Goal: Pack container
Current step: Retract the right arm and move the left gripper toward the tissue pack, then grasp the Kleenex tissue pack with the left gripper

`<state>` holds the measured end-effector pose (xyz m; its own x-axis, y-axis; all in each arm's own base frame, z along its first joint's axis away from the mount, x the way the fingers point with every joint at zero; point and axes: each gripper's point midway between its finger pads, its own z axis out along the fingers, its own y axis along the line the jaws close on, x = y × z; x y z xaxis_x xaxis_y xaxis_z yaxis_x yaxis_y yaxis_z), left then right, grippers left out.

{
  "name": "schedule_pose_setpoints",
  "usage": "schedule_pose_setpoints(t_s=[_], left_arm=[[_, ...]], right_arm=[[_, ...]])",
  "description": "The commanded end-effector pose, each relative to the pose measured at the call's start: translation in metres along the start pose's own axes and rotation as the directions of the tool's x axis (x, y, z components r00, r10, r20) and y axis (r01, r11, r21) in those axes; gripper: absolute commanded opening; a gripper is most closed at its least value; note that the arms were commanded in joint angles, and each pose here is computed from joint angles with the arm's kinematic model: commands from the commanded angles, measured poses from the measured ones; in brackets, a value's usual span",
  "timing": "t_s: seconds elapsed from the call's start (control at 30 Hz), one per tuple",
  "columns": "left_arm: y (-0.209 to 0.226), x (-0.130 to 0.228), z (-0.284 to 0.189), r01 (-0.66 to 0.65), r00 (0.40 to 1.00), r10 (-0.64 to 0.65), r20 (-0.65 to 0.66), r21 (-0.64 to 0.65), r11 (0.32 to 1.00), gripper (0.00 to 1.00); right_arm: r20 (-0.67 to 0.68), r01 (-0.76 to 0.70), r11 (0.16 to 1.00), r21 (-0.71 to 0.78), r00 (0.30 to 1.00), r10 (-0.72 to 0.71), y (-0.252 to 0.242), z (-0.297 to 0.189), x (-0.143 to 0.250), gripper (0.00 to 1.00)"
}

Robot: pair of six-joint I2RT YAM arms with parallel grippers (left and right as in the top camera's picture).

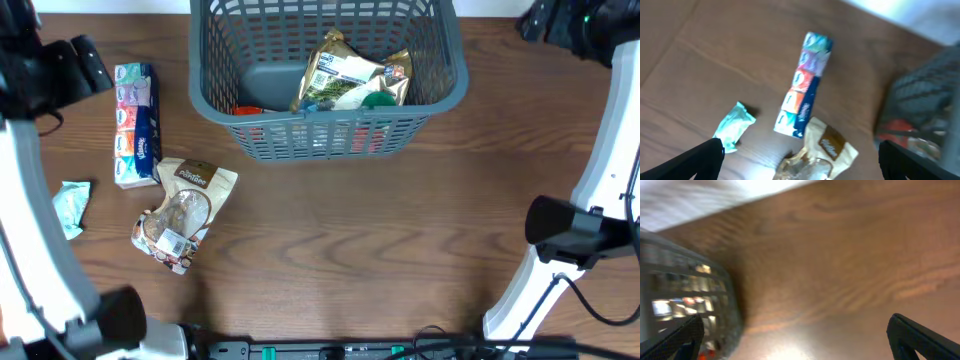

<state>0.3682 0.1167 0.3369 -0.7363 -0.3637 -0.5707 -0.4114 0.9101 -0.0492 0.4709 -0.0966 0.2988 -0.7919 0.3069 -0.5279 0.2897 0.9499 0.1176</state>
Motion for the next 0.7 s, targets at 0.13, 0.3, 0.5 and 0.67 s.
schedule_pose_setpoints(t_s=[0.13, 0.3, 0.5, 0.67], left_arm=[[0.008, 0.009, 0.083, -0.090, 0.979, 0.085, -0.187, -0.017, 0.996, 0.98], [0.003, 0.026, 0.139, -0.192, 0.933, 0.187, -0.307, 0.015, 0.981, 0.99], [0.004, 0.046, 0.191, -0.290, 0.867, 0.292, -0.404, 0.068, 0.955, 0.98], [0.004, 0.059, 0.230, -0.289, 0.844, 0.292, -0.450, 0.077, 0.954, 0.99]], right_arm=[[-0.075, -0.056, 0.996, 0.063, 0.995, 0.061, -0.027, 0.031, 0.014, 0.99], [-0.066, -0.055, 0.997, 0.060, 0.996, 0.059, -0.027, 0.043, 0.012, 0.99], [-0.052, -0.069, 0.996, 0.060, 0.996, 0.072, -0.027, 0.044, 0.008, 0.99], [-0.049, -0.069, 0.996, 0.059, 0.996, 0.072, -0.027, 0.044, 0.008, 0.99]])
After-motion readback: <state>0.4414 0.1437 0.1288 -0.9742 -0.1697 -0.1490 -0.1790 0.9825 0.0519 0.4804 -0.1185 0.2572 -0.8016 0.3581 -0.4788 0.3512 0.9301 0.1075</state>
